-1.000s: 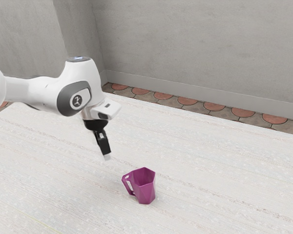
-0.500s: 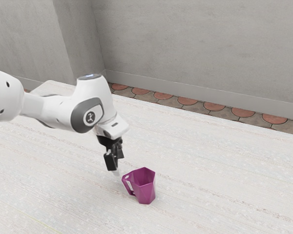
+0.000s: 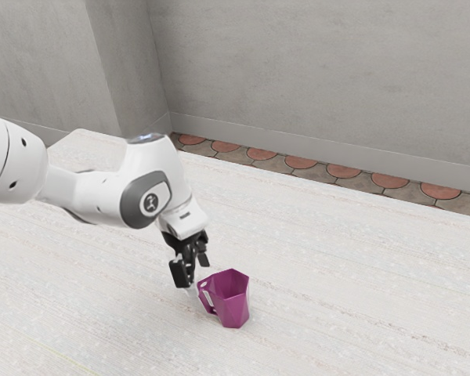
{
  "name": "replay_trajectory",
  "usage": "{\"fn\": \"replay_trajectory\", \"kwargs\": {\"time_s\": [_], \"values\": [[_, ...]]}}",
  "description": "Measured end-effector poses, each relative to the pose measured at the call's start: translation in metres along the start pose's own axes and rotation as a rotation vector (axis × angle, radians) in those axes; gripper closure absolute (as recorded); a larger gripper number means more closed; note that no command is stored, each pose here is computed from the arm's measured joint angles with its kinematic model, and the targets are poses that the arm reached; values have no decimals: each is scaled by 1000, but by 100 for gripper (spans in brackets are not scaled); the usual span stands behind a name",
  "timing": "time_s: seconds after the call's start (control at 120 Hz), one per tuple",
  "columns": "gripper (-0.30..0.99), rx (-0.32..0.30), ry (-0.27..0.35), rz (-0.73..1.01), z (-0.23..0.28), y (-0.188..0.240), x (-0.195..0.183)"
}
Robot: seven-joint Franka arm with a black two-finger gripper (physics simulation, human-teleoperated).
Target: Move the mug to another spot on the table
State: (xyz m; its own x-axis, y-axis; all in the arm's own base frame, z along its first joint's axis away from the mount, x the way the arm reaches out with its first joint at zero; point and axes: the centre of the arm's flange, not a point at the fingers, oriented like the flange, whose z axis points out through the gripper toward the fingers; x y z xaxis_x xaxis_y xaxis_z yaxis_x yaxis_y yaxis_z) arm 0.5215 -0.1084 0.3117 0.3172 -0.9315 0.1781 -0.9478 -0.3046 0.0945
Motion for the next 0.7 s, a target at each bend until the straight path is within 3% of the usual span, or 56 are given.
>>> {"fn": "replay_trajectory", "kwargs": {"time_s": [0.7], "values": [[0,-10,33,57,42,-6,1]]}}
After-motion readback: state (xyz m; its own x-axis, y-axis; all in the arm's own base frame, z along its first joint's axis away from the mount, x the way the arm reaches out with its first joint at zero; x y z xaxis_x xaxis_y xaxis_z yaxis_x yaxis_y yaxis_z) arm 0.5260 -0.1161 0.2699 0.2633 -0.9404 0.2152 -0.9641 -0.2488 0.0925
